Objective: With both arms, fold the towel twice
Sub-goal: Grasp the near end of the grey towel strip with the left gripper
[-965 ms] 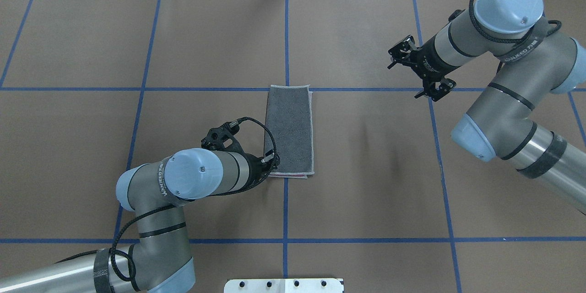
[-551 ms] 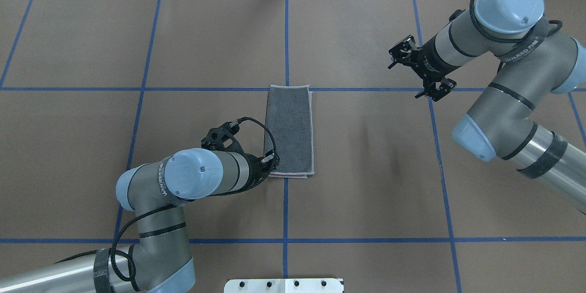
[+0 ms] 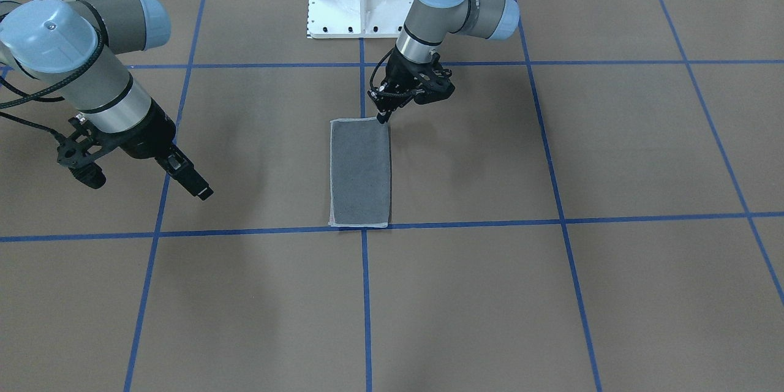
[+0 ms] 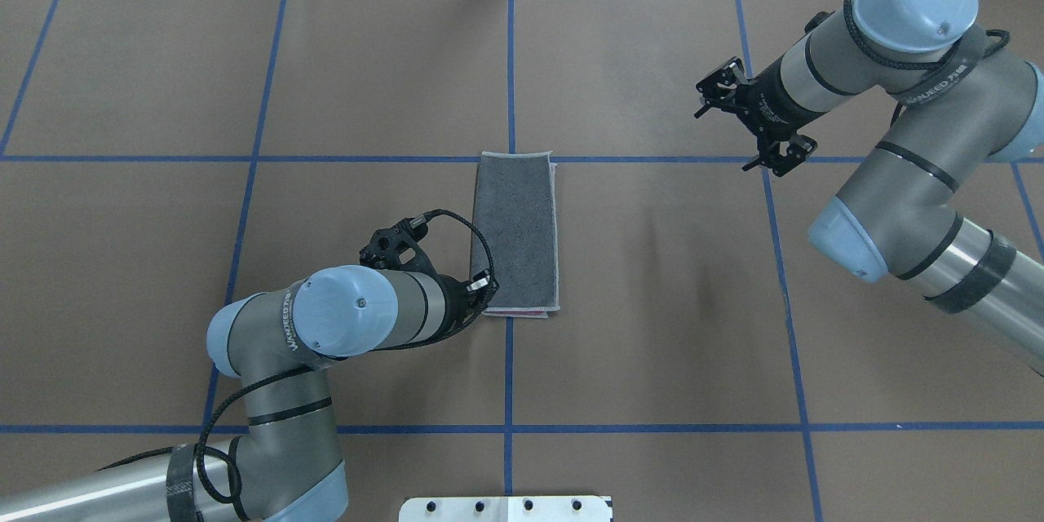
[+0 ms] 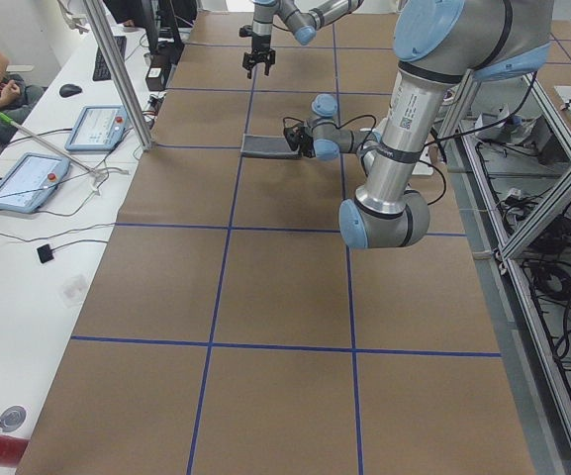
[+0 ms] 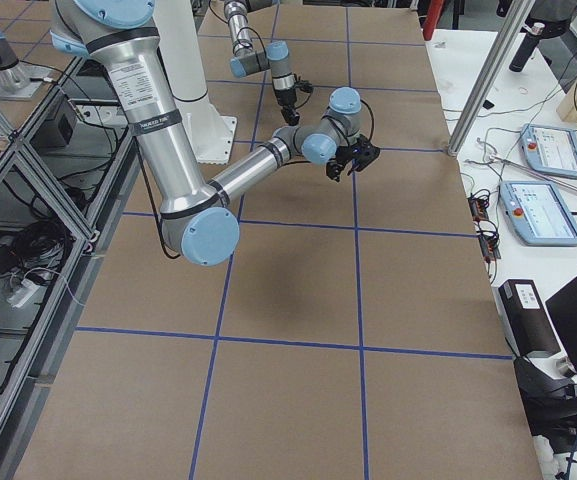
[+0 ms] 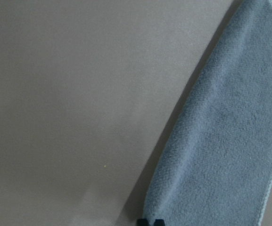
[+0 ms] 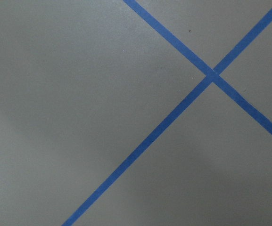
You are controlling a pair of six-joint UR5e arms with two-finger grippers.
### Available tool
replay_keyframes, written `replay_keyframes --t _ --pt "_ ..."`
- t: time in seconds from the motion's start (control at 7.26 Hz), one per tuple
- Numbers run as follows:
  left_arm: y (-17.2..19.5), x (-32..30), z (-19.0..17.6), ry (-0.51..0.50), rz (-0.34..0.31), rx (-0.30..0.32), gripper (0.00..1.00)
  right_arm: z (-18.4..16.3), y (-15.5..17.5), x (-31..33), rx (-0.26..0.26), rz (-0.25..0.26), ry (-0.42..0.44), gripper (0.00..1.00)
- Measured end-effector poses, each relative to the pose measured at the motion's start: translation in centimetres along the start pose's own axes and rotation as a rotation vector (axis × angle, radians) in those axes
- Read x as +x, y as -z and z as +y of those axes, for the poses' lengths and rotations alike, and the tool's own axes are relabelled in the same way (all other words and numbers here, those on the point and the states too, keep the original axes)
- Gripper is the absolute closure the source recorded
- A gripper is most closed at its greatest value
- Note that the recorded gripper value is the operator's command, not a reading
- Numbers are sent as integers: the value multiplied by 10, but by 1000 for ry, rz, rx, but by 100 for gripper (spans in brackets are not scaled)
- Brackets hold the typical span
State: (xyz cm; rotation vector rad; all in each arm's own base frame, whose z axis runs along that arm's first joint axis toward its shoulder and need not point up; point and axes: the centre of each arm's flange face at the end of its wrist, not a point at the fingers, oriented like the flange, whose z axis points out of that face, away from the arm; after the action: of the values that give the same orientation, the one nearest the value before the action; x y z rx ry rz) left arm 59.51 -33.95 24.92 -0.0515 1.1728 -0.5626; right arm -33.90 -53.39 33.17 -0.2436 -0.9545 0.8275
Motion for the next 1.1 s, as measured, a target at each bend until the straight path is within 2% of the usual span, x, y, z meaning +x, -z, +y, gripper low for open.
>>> replay_keyframes --t 0.69,1.1 --pt "18 30 7 5 27 -13 100 -21 12 1 -12 -2 -30 0" --pt "29 58 -22 43 30 31 100 -34 15 8 -7 1 -33 0"
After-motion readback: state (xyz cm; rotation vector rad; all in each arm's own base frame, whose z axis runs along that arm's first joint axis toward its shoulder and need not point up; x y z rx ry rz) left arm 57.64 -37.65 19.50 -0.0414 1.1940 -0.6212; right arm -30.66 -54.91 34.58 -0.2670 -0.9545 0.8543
